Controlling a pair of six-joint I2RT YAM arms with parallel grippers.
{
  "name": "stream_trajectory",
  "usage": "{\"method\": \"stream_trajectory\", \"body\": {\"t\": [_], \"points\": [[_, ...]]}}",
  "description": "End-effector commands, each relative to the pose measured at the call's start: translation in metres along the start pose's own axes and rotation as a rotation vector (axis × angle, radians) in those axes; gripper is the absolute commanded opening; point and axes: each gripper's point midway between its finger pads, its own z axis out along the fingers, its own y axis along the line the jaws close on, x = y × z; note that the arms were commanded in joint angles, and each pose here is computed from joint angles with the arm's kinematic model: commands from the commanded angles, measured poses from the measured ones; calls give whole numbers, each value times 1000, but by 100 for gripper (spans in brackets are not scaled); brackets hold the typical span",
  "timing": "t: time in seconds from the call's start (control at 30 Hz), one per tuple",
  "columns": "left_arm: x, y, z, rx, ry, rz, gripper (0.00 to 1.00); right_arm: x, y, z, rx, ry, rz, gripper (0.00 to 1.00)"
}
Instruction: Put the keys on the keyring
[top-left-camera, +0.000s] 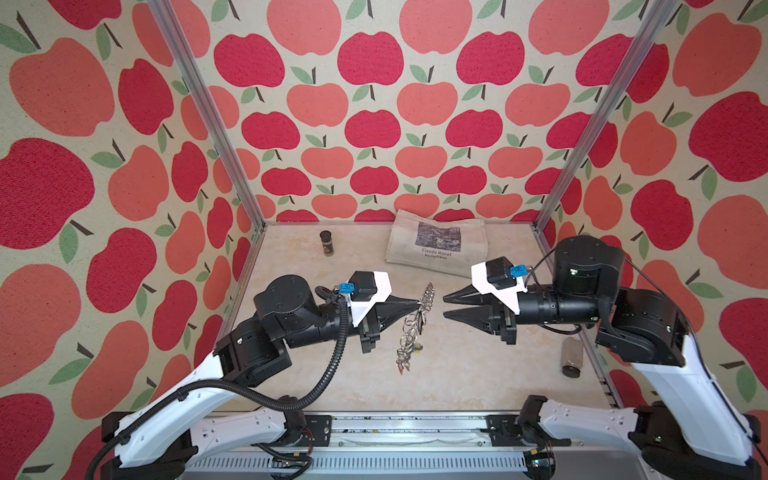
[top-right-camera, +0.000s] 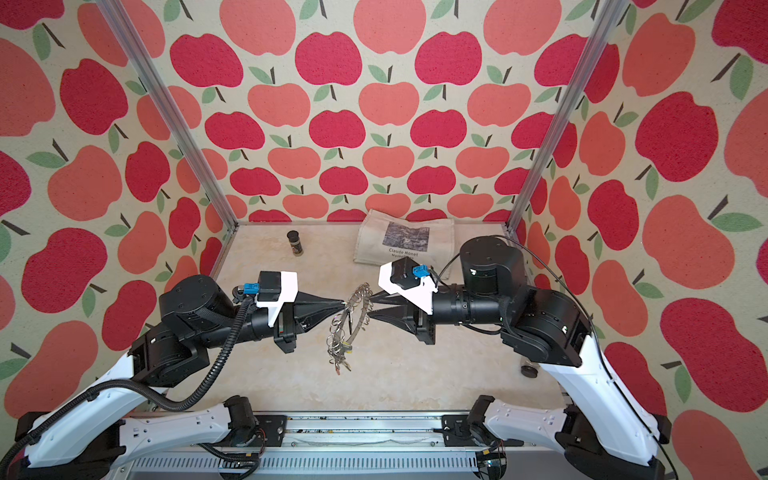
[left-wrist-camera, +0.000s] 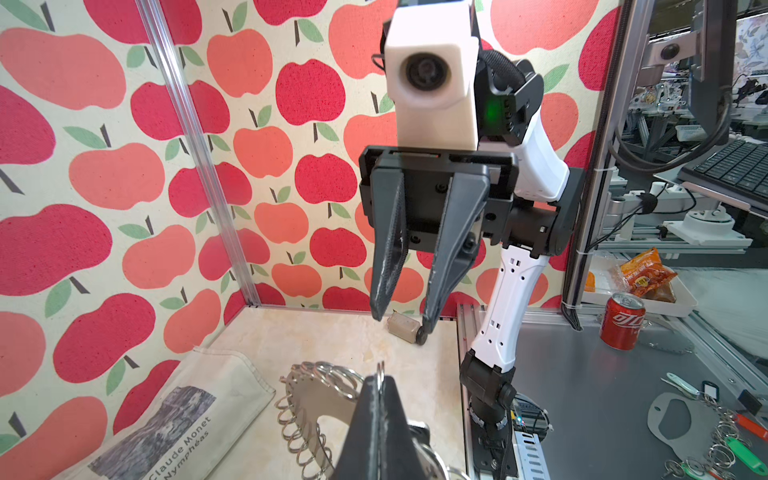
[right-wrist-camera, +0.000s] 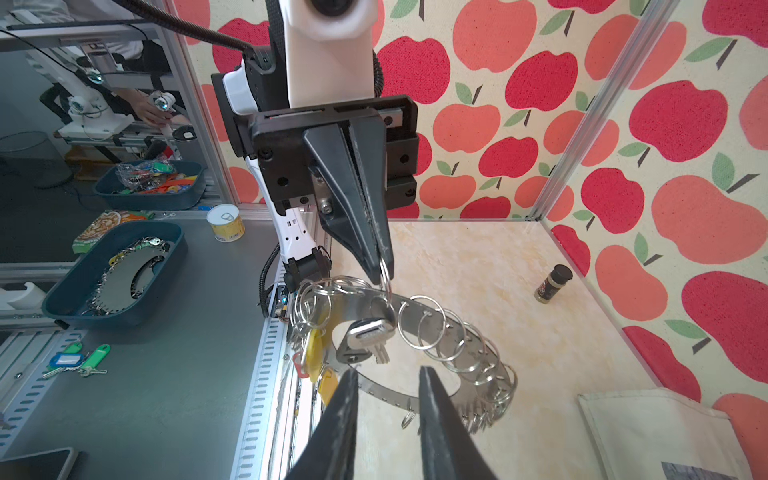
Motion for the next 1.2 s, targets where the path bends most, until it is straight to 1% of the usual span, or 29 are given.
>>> {"method": "stream_trajectory", "body": {"t": [0.0,0.1,0.3,0.5,0.67,0.9,1.03,1.1,1.17], "points": [[-35,-3,-5,10,-150,55,0,-9,1,9,-37,-69,53,28],[-38,-3,-4,11,-166,65,0,-12,1,14,-53,-105,85,28],[-38,-2,-4,4,-176,78,0,-11,2,15,-58,-141,134,35],[-38,0,-4,-4,-174,87,0,-7,4,19,-75,-138,171,40],[-39,0,-4,-8,-174,94,0,-7,6,19,-92,-140,180,43],[-42,2,-4,-14,-184,101,0,-1,5,25,-93,-132,193,43],[-44,2,-3,-13,-189,103,0,0,3,31,-104,-135,200,41],[-44,2,-3,-14,-188,103,0,0,3,33,-112,-139,202,39],[-44,2,-3,-15,-187,103,0,0,2,34,-102,-140,200,33]]}}
